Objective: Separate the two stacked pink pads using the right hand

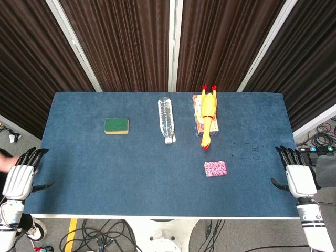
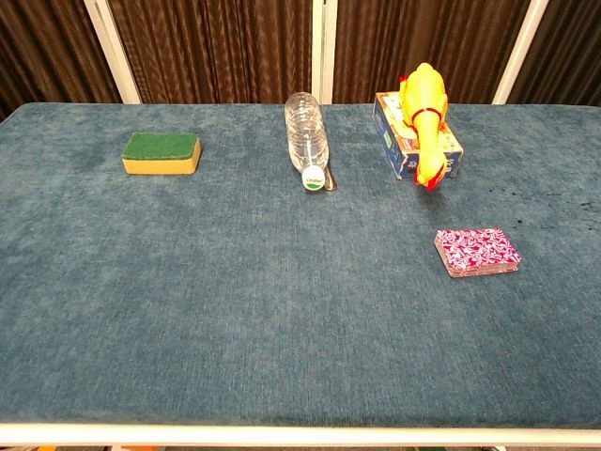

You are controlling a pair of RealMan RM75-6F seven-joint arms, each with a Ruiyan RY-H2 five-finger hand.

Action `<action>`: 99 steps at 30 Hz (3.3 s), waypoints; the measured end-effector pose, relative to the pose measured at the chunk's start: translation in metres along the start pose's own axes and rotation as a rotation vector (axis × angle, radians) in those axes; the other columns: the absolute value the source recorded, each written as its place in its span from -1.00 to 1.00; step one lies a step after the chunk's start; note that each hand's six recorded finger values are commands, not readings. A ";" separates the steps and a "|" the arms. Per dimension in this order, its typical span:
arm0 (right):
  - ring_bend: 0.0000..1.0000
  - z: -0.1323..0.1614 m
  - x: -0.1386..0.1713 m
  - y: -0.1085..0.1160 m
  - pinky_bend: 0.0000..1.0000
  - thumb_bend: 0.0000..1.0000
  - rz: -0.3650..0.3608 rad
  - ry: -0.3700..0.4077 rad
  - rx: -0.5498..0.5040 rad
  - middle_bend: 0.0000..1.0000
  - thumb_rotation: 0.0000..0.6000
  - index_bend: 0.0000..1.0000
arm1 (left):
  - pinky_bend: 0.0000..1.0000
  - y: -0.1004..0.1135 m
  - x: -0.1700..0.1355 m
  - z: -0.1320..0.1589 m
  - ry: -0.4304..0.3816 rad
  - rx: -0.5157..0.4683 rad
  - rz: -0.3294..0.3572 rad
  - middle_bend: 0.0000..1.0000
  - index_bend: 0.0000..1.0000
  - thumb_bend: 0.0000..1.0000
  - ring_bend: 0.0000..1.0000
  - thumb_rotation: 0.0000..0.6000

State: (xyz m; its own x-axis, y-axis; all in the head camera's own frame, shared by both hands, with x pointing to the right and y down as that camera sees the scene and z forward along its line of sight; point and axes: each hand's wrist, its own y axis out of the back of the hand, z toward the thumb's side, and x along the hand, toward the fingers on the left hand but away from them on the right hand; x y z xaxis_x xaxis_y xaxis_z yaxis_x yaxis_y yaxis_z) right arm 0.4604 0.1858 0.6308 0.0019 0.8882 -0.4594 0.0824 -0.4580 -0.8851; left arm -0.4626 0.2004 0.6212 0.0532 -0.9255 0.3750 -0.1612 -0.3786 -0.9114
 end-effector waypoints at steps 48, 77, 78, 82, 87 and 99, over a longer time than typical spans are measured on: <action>0.69 0.147 -0.045 -0.063 0.88 -0.80 0.195 0.271 0.296 -0.45 1.00 -0.46 | -0.65 -0.004 -0.005 -0.013 0.021 -0.017 -0.022 -0.69 -0.67 -0.94 -0.84 1.00; 0.69 0.187 -0.074 -0.086 0.88 -0.80 0.293 0.296 0.325 -0.43 1.00 -0.46 | -0.65 0.000 -0.007 -0.023 0.042 -0.023 -0.017 -0.69 -0.67 -0.94 -0.84 1.00; 0.69 0.187 -0.074 -0.088 0.88 -0.80 0.297 0.293 0.328 -0.42 1.00 -0.46 | -0.65 0.000 -0.007 -0.023 0.043 -0.022 -0.015 -0.69 -0.67 -0.94 -0.84 1.00; 0.69 0.186 -0.075 -0.092 0.88 -0.80 0.306 0.283 0.335 -0.39 1.00 -0.43 | -0.65 0.000 -0.008 -0.024 0.046 -0.023 -0.015 -0.69 -0.67 -0.94 -0.84 1.00; 0.69 0.185 -0.076 -0.094 0.88 -0.79 0.303 0.277 0.333 -0.35 1.00 -0.37 | -0.65 -0.001 -0.007 -0.025 0.049 -0.027 -0.018 -0.69 -0.67 -0.94 -0.84 1.00; 0.69 0.186 -0.077 -0.093 0.88 -0.79 0.290 0.279 0.332 -0.31 1.00 -0.32 | -0.65 -0.002 -0.008 -0.027 0.053 -0.030 -0.017 -0.69 -0.67 -0.94 -0.84 1.00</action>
State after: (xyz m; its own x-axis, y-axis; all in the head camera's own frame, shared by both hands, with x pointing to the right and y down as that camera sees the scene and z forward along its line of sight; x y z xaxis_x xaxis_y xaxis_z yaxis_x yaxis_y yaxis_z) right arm 0.2671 0.1535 0.7352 0.2470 0.6781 -0.6922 -0.2813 -0.6334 -0.7209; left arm -0.4899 0.2089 0.6242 0.0044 -0.9166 0.3998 -0.1898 -0.3933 -0.8996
